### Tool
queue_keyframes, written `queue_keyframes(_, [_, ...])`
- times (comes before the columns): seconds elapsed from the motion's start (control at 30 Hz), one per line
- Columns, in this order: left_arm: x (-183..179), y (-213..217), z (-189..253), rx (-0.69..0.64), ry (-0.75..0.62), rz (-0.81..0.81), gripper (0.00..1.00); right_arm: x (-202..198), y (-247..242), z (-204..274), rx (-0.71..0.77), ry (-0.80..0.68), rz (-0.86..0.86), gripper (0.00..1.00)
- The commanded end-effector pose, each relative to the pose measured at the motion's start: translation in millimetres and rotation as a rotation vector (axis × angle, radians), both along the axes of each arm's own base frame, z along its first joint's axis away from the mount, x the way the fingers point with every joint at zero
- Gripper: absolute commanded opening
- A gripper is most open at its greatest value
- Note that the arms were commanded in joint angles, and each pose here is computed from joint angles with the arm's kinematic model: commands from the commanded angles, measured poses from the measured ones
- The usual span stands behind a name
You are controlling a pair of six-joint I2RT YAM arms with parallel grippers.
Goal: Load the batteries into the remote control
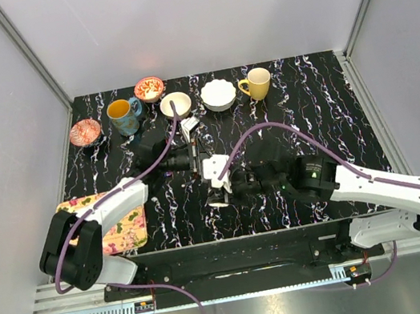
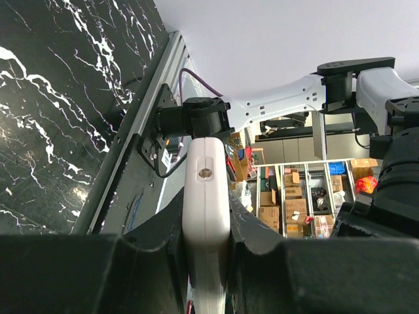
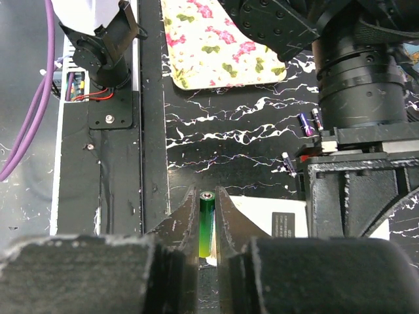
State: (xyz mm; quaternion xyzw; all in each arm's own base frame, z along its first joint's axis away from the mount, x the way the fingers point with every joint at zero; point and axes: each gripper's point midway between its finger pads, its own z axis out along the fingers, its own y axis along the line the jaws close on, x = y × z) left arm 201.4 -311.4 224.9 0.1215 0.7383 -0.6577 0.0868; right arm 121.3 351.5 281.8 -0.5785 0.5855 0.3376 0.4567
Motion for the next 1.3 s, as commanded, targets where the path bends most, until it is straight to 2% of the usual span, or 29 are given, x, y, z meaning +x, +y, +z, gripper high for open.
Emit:
queue_keyframes(0.0, [-7.3,-7.2,28.4,-0.06,-0.11,-0.063,0.0,-1.6,9.5,11.6,0.029,-0.051,0.021,0.0])
queue_keyframes(0.5, [-22.6,-6.2,40.8,-0.078,-0.148,-0.091,0.0,12.0,5.7,-13.6,-0.077,-0.134,-0.027,0.0])
queue_keyframes(1.27, [-15.2,-10.5,46.9,-0.082,-0.13,-0.075,0.0,-5.8,6.2,-27.2,-0.099,-0.055,0.003,0.0])
